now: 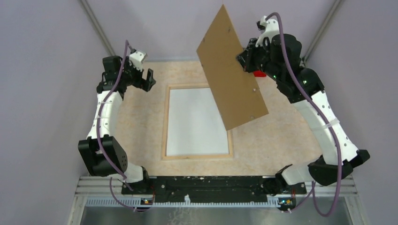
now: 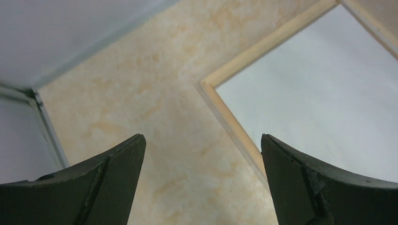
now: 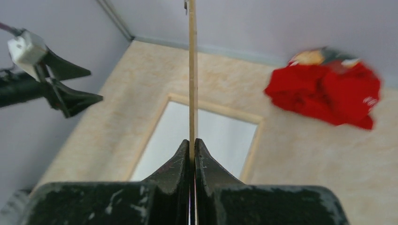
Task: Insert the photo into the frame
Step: Turn over the photo frame item on the photo frame.
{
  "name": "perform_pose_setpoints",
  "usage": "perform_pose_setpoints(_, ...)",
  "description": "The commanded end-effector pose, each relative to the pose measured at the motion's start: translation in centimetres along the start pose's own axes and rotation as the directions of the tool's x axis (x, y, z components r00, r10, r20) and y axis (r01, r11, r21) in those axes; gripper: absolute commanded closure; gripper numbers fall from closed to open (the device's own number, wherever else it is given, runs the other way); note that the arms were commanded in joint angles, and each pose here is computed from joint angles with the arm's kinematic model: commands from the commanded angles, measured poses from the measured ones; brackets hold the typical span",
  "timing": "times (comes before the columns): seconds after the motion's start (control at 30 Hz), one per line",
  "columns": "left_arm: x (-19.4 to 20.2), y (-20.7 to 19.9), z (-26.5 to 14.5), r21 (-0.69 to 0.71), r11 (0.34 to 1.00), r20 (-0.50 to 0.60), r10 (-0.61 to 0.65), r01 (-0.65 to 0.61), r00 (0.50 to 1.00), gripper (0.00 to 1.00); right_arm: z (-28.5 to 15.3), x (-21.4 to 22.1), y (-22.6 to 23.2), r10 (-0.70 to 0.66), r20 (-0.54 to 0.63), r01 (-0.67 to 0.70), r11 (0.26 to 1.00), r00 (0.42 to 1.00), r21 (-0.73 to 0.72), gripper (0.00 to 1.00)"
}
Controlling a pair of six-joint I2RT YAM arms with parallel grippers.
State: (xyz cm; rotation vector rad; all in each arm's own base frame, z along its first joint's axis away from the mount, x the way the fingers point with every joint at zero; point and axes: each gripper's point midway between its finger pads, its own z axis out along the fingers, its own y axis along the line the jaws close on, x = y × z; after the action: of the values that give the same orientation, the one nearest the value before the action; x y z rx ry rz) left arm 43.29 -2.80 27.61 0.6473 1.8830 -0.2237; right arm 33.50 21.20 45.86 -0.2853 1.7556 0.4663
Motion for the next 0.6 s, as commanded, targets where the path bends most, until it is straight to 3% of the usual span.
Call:
perform_pose_setpoints(0.0,2.7,-0.1,-0.6,0.015,0.998,-0.032,-0.056,0.057,0.998,0.01,-0.5,-0.7,1.9,0.376,0.005,-0.367,0.907,0.926,-0.208,1.00)
perform_pose_setpoints(0.13,6.5,0.8,-0.6,0.008,0.999,-0.116,-0.031,0.032,0.993,0.01,1.5,4.3,1.4,0.569,-0.127,-0.580,0.767,0.812,-0.274,1.00)
perform_pose_setpoints(0.27,10.4,2.3,-0.6,-0.022,1.000,-0.210,-0.021,0.017,0.977,0.02,2.6,7.5,1.2,0.686,-0.183,-0.699,0.624,0.704,-0.351,1.00)
perform_pose_setpoints(0.57,17.0,2.4,-0.4,0.009,1.000,-0.329,-0.011,0.015,0.944,0.05,2.9,11.4,0.9,0.770,-0.161,-0.729,0.484,0.618,-0.485,1.00)
